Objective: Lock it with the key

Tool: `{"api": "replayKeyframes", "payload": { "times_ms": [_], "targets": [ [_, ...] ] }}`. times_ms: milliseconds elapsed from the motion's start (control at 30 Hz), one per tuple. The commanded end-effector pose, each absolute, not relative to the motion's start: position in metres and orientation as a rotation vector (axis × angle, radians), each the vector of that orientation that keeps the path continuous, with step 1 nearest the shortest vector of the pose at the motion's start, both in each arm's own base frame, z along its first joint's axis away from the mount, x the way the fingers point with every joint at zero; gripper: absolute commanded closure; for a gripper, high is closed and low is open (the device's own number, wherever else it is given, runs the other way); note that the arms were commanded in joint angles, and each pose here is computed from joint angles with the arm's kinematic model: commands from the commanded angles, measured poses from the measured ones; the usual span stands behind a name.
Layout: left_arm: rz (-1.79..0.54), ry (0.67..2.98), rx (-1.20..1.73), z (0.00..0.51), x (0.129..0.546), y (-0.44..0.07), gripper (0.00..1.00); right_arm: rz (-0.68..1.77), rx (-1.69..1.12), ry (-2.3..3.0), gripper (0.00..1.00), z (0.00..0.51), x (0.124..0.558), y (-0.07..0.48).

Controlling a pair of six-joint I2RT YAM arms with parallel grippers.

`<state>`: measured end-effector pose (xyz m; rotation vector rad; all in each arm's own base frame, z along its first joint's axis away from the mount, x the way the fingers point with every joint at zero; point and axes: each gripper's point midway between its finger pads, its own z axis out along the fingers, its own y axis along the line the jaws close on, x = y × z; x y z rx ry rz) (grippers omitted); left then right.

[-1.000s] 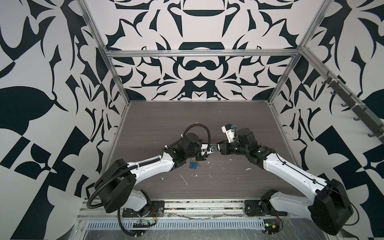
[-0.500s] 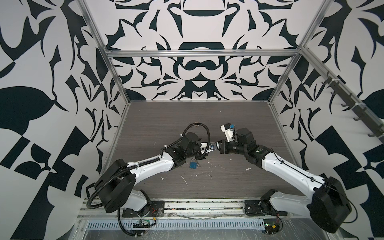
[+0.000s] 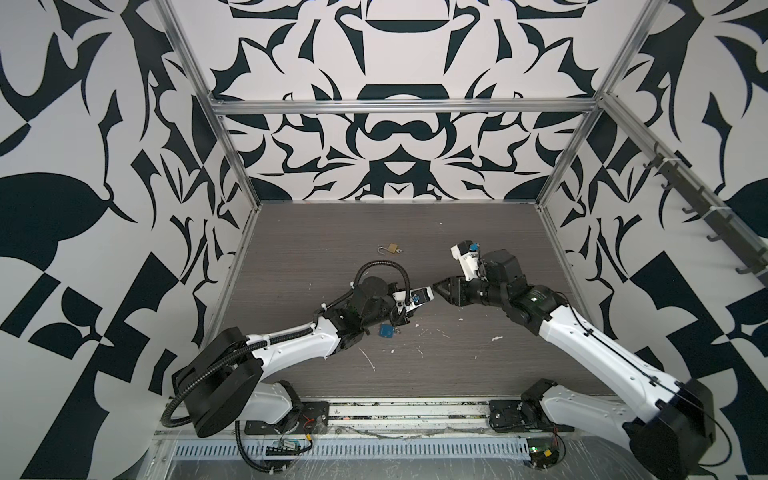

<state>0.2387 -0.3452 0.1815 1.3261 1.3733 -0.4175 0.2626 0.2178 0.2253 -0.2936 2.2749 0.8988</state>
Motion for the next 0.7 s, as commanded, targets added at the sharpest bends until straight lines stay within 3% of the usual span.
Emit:
{"api": "replayKeyframes", "payload": {
  "times_ms": [0, 200, 367, 667],
  "targets": [
    [-0.426, 1.395, 1.232, 0.194, 0.242, -0.339, 1.00, 0.808, -0.319, 2.169, 0.54, 0.264, 0.265, 0.202],
    [-0.476, 1.521, 0.979, 0.220, 0.264, -0.334, 1.00, 0.778, -0.369, 2.007, 0.49, 0.277, 0.263, 0.196],
    [-0.575, 1.699, 0.526, 0.241, 0.296, -0.315, 1.00, 0.848, -0.433, 1.803, 0.50, 0.277, 0.254, 0.203],
    [-1.076, 2.162, -0.396, 0.198, 0.338, -0.263, 1.00, 0.887, -0.471, 1.611, 0.59, 0.253, 0.257, 0.221]
  ]
}}
